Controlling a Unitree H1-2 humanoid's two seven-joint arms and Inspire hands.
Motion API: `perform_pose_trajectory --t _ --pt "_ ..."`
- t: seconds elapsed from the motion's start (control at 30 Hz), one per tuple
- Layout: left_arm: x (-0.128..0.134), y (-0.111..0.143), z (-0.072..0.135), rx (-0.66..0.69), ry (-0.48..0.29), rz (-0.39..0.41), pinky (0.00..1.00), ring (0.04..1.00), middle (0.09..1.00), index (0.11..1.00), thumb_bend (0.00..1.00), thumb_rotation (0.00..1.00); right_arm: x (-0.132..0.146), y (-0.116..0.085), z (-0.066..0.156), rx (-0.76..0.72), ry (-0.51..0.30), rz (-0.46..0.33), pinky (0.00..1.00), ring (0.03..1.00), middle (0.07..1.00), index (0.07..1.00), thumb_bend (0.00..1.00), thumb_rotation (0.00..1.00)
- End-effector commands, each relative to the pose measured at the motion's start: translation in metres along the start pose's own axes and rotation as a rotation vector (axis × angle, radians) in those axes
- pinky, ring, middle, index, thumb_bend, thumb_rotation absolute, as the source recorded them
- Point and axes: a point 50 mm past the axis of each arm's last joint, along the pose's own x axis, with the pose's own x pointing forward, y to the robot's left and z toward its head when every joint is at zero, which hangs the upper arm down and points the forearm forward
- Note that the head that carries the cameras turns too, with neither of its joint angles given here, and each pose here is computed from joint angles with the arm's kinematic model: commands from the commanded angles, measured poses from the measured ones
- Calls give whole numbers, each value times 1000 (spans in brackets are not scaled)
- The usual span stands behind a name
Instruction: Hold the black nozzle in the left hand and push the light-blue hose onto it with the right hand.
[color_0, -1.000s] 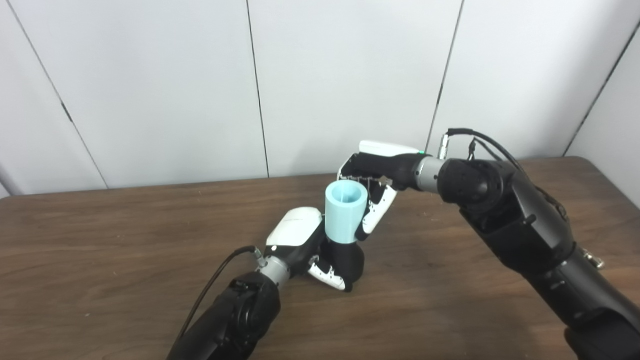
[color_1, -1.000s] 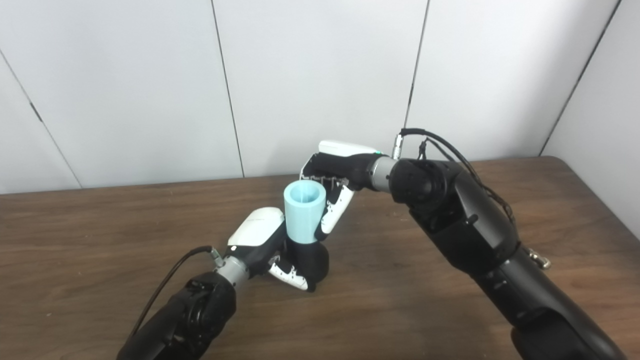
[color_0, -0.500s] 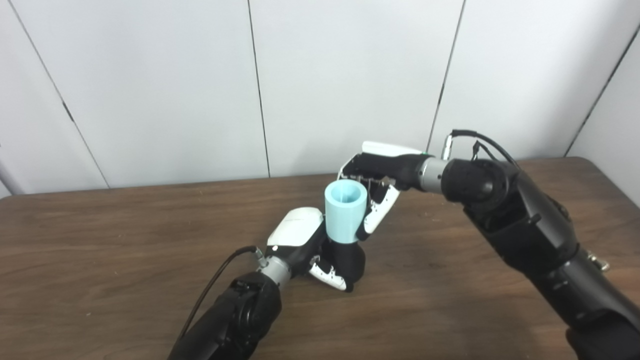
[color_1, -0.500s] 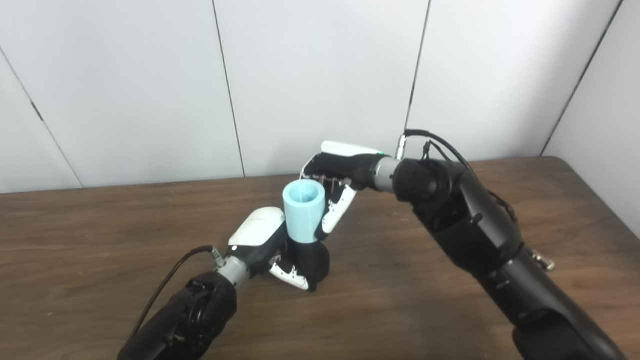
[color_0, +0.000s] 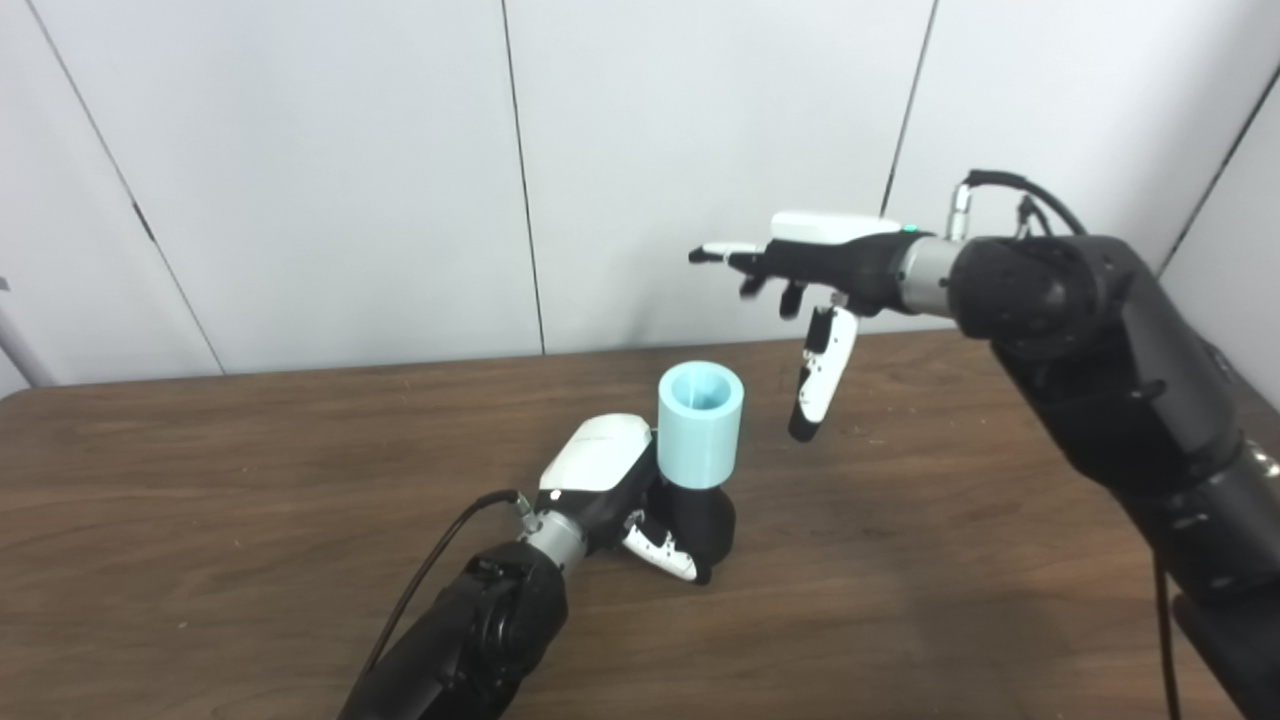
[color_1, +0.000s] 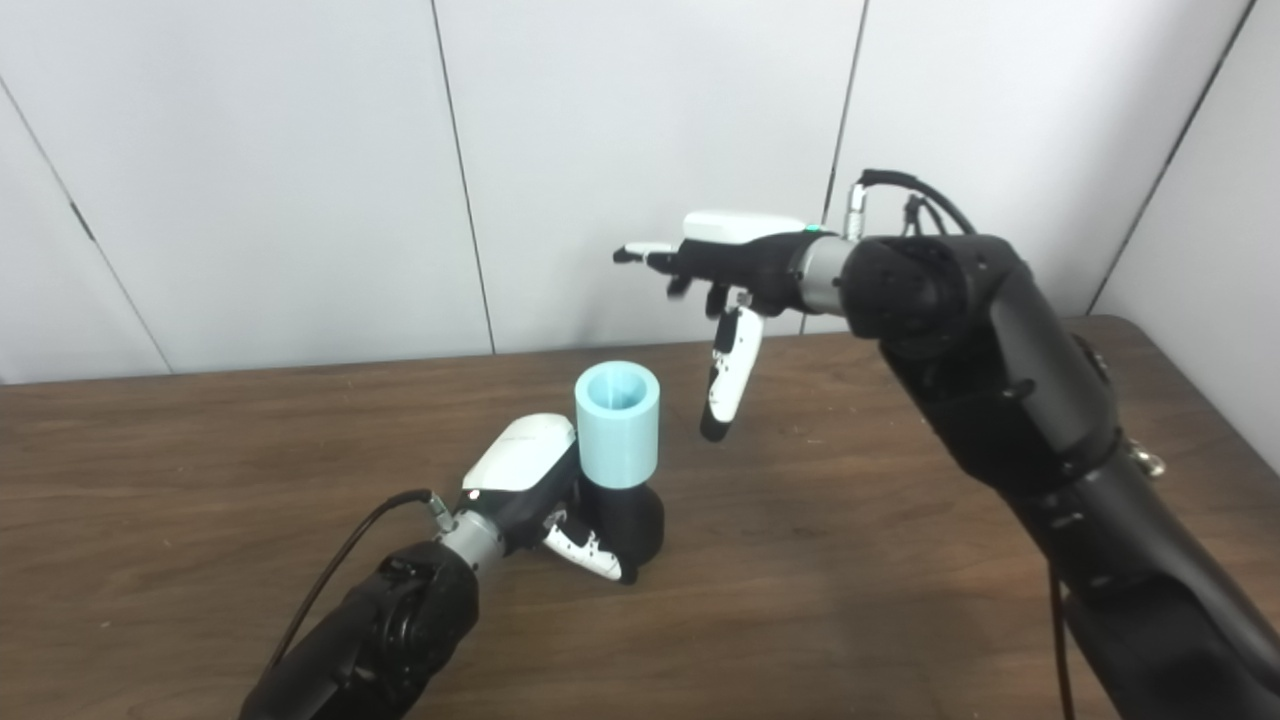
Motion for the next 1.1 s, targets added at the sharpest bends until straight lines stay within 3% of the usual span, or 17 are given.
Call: perform_pose_trajectory --t 0.0,0.17,0.3,0.4,0.57,1.07 --pt "-24 -56 -35 37 140 -269 366 431 455 492 527 0 -16 -27 5 26 -101 -115 983 999 1000 1000 1000 171" --pt "-23 -55 -35 36 139 -267 372 439 462 491 527 0 -24 -18 13 98 -225 -91 1000 1000 1000 1000 1000 323" --pt "-22 -55 -34 33 140 -263 372 439 456 492 527 0 -23 -7 14 20 -325 -53 1000 1000 1000 1000 975 831" --pt "-22 -55 -33 33 139 -263 370 437 450 493 527 0 -21 -2 15 -38 -351 -49 1000 1000 1000 1000 964 957" --pt "-22 -55 -34 35 138 -266 365 432 447 493 527 0 -20 3 18 -74 -342 -46 1000 1000 1000 1000 976 998" --pt "-22 -53 -38 31 141 -260 405 449 449 495 527 0 -27 12 21 -78 -324 -12 1000 1000 1000 1000 999 1000"
